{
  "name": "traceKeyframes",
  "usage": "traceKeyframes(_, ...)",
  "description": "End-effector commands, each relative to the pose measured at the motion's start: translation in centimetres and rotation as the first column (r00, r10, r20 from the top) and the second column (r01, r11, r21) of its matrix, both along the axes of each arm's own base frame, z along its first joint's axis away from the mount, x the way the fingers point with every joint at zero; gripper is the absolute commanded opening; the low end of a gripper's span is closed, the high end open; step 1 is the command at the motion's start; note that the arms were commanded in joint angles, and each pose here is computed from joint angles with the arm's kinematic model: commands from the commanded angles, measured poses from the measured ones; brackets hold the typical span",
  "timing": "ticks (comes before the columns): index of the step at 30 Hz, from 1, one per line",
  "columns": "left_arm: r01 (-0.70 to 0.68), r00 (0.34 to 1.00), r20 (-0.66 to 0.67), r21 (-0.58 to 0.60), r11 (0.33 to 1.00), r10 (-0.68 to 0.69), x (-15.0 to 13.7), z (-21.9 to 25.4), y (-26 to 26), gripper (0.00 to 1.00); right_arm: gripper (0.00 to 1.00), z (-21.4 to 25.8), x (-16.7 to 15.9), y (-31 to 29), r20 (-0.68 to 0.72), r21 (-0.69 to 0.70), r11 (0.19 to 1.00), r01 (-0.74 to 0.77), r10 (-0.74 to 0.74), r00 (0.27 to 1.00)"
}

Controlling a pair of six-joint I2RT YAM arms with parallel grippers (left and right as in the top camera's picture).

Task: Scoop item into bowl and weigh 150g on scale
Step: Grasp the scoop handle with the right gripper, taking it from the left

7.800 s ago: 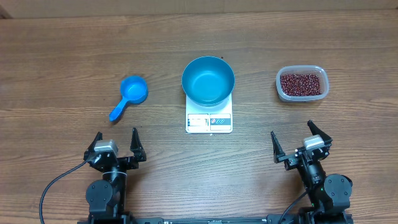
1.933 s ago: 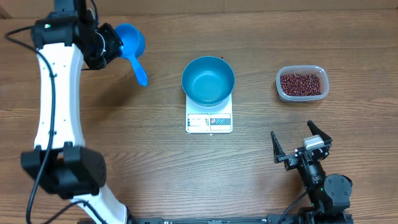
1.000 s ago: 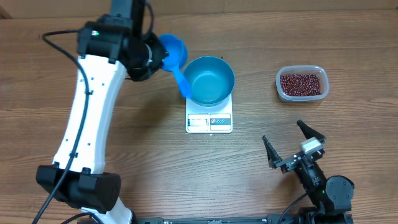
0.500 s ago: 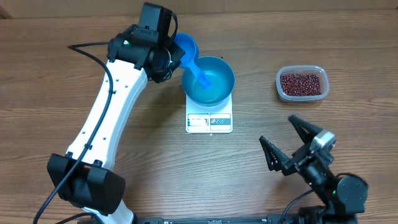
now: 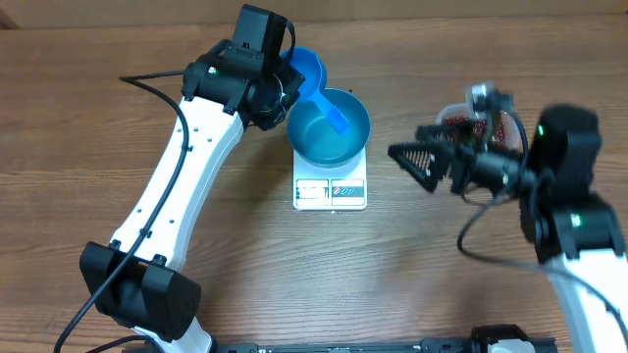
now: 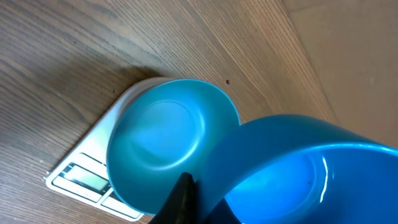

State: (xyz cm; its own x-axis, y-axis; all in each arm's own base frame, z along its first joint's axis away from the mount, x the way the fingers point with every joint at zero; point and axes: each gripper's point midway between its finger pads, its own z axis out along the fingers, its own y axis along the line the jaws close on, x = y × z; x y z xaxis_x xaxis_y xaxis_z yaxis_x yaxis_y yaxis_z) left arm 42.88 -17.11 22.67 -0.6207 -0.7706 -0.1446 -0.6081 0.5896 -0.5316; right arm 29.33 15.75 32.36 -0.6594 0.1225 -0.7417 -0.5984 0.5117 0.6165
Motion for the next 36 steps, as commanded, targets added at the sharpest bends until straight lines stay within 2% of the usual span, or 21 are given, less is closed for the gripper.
traceKeyframes(1,-0.046,0.999,-0.014,-0.053,0.998,0.045,-0.4,0.5,-0.5,0.05,1.00,0.6,0.9,1.2,-0.075,0.103,0.990,-0.101,0.108,0.991)
traceKeyframes(3,-0.065,0.998,-0.026,-0.075,0.995,0.063,-0.5,0.5,-0.7,0.05,1.00,-0.2,1.6,1.6,-0.170,0.164,0.980,-0.110,0.138,0.976)
traceKeyframes(6,-0.081,0.996,-0.034,-0.084,0.993,0.078,-0.5,0.4,-0.7,0.04,1.00,-0.8,2.6,2.0,-0.176,0.190,0.972,-0.140,0.174,0.969)
traceKeyframes(8,-0.083,0.996,-0.037,-0.080,0.993,0.080,-0.6,0.4,-0.6,0.04,0.98,-1.6,3.6,2.1,-0.182,0.173,0.978,-0.116,0.148,0.972)
traceKeyframes(10,-0.086,0.996,-0.039,-0.083,0.993,0.083,-0.6,0.4,-0.7,0.04,0.91,-2.5,4.8,2.2,-0.201,0.138,0.989,-0.053,0.080,0.976)
traceKeyframes(12,-0.123,0.991,-0.060,-0.101,0.987,0.117,-0.8,0.3,-0.7,0.04,0.88,-3.4,5.9,2.5,-0.237,0.098,0.995,0.033,-0.009,0.971)
traceKeyframes(15,-0.214,0.973,-0.120,-0.132,0.968,0.199,-1.4,-0.1,-0.6,0.04,0.82,-4.0,6.6,3.5,-0.270,0.069,0.991,0.111,-0.089,0.959)
traceKeyframes(19,-0.234,0.966,-0.144,-0.144,0.962,0.213,-1.8,-0.2,-1.2,0.04,0.71,-4.1,7.5,4.8,-0.300,0.055,0.976,0.212,-0.186,0.936)
traceKeyframes(24,-0.206,0.971,-0.160,-0.168,0.964,0.180,-2.4,-0.1,-2.5,0.04,0.56,-3.7,7.6,6.5,-0.256,0.046,0.972,0.232,-0.213,0.943)
traceKeyframes(27,-0.196,0.972,-0.168,-0.173,0.965,0.167,-2.7,-0.2,-2.9,0.04,0.40,-3.9,7.6,6.9,-0.261,0.034,0.964,0.262,-0.245,0.934)
traceKeyframes(29,-0.193,0.972,-0.171,-0.176,0.965,0.163,-2.8,-0.2,-3.0,0.04,0.33,-3.9,7.7,7.1,-0.256,0.030,0.962,0.271,-0.255,0.932)
traceKeyframes(36,-0.169,0.972,-0.196,-0.206,0.964,0.129,-3.3,-0.1,-3.8,0.04,0.31,-3.8,7.9,7.0,-0.249,0.032,0.957,0.287,-0.271,0.930)
